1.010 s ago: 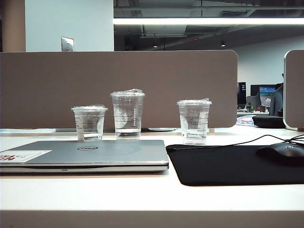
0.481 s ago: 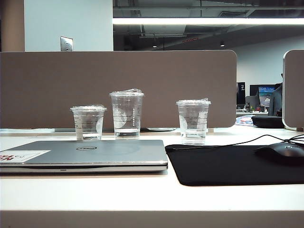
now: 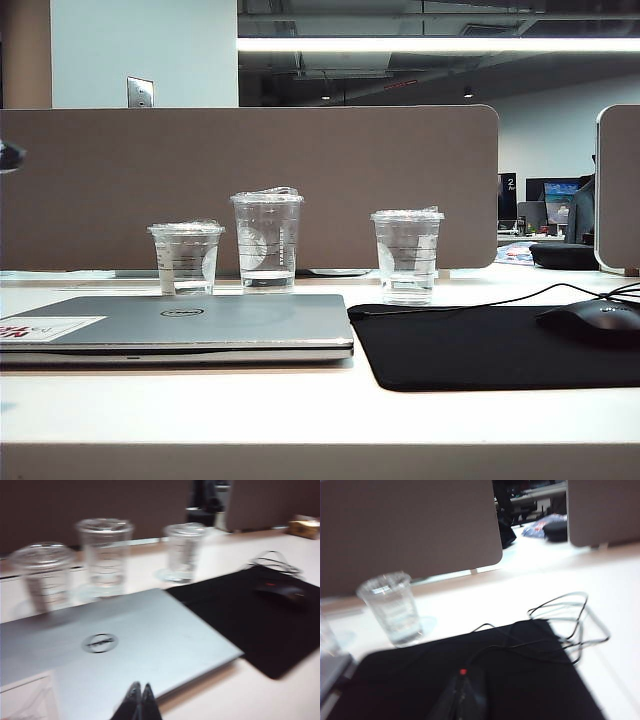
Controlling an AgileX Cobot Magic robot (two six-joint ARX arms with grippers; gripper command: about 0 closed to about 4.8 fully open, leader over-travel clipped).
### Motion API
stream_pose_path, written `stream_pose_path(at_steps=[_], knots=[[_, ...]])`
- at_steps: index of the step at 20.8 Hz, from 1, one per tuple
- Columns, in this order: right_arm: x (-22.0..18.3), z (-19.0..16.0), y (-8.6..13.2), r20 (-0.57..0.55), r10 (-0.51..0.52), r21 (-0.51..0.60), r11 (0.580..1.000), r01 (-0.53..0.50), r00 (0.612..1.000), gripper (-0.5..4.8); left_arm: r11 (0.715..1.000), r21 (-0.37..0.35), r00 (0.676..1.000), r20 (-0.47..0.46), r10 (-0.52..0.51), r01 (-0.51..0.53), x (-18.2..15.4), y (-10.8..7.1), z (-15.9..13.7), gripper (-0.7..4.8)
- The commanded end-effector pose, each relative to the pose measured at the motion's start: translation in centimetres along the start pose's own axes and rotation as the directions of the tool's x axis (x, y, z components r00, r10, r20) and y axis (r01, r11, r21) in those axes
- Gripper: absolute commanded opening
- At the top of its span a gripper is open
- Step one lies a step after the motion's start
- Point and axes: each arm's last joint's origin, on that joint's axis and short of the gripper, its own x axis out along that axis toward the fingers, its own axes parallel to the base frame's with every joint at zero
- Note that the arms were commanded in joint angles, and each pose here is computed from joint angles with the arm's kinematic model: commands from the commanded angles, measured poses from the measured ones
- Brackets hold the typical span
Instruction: Pick up the coffee cup on the right and place it on the right side of the laptop.
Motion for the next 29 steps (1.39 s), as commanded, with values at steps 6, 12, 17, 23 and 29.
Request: stream_pose_path(at_steps=[6, 12, 17, 23, 29], knots=[[0.0, 0.1, 0.6, -0.010, 0.191, 0.290, 0.940, -0.180, 0.982, 0.00, 0.997, 0.004, 0.997, 0.007, -0.082, 0.082, 0.0, -0.8, 0.1, -0.05], [0.4, 4.1, 1.8, 0.071, 0.319, 0.204, 0.923, -0.327, 0.945, 0.31, 0.997, 0.004, 0.997, 0.008, -0.082, 0.082, 0.0, -0.8, 0.1, -0.05], [4.0, 6.9, 2.8, -0.086, 0.375, 0.015, 0.927, -0.375, 0.923, 1.15, 0.997, 0.004, 0.997, 0.002, -0.082, 0.082, 0.0, -0.8, 0.1, -0.05], [10.5, 4.9, 4.6, -0.246, 0.450, -0.089, 0.872, -0.482, 0.859, 4.79, 0.997, 0.004, 0.997, 0.001, -0.081, 0.081, 0.0, -0.8, 0.1, -0.05], [17.9, 1.1, 6.1, -0.305, 0.475, -0.152, 0.831, -0.534, 0.825, 4.79, 0.997, 0.004, 0.997, 0.003, -0.081, 0.081, 0.0, -0.8, 0.1, -0.05]])
